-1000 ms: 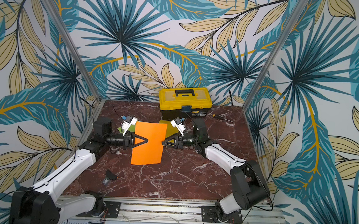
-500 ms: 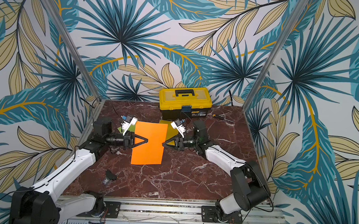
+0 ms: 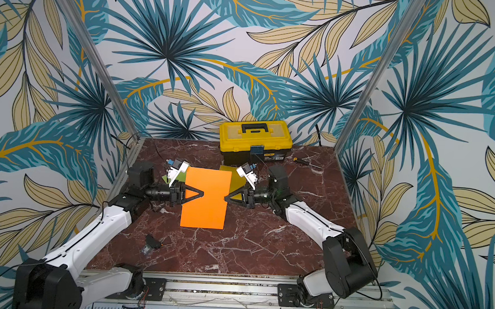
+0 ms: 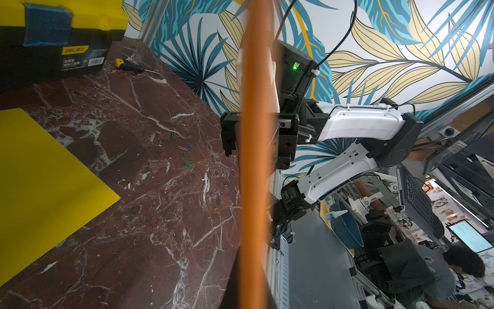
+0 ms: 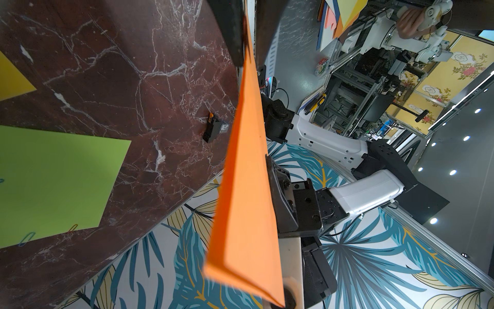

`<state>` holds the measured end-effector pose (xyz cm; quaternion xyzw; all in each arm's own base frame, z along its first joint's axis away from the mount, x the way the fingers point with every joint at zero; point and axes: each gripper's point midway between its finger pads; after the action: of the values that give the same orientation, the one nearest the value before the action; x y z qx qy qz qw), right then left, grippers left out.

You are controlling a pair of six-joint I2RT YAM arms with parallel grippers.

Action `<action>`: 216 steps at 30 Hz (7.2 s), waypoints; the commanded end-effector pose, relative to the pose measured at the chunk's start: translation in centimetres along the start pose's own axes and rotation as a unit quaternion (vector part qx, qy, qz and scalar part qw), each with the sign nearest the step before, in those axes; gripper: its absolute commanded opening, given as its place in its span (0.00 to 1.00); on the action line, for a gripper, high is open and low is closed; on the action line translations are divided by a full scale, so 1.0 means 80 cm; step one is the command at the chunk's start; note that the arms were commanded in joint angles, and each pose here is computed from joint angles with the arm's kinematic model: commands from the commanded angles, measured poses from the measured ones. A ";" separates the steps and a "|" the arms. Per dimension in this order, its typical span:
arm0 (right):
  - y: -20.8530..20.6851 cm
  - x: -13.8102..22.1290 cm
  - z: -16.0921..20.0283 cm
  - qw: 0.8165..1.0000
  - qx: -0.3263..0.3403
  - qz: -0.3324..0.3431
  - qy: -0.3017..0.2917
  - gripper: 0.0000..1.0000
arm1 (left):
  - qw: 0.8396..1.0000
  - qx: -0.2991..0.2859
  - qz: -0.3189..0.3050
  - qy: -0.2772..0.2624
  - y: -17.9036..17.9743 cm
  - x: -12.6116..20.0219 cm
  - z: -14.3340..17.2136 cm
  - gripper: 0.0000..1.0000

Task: Unclip the paperclips from the documents
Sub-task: Remove the paper clip from the document, then place the paper clip at the center of the board, then place the document at the document.

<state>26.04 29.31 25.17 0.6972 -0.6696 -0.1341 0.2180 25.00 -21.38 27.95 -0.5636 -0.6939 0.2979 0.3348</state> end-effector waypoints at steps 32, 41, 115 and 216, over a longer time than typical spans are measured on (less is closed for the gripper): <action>0.007 0.015 0.005 1.000 0.008 0.023 0.006 0.04 | 1.000 -0.024 -0.001 -0.011 -0.006 0.007 0.000 0.00; 0.007 0.016 0.005 1.000 0.010 0.024 0.008 0.00 | 1.000 -0.025 -0.002 -0.013 -0.006 0.008 -0.003 0.00; -0.199 0.289 0.242 0.720 -0.419 0.553 0.017 0.05 | 1.000 -0.021 -0.007 -0.017 -0.001 0.012 0.001 0.00; 0.004 -0.024 -0.045 0.990 0.030 -0.031 -0.133 0.53 | 0.999 -0.042 0.025 0.015 -0.026 -0.024 -0.026 0.00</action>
<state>27.69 31.92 27.78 0.7003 -0.6729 -0.2068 0.1185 25.93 -23.95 29.74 -0.5934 -0.6749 0.2809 0.3370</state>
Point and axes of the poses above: each gripper's point midway between its finger pads, its own x axis back along the fingers, its own y axis along the line the jaws close on, z = x × y, and after that the axes turned 12 degrees about x, right-handed
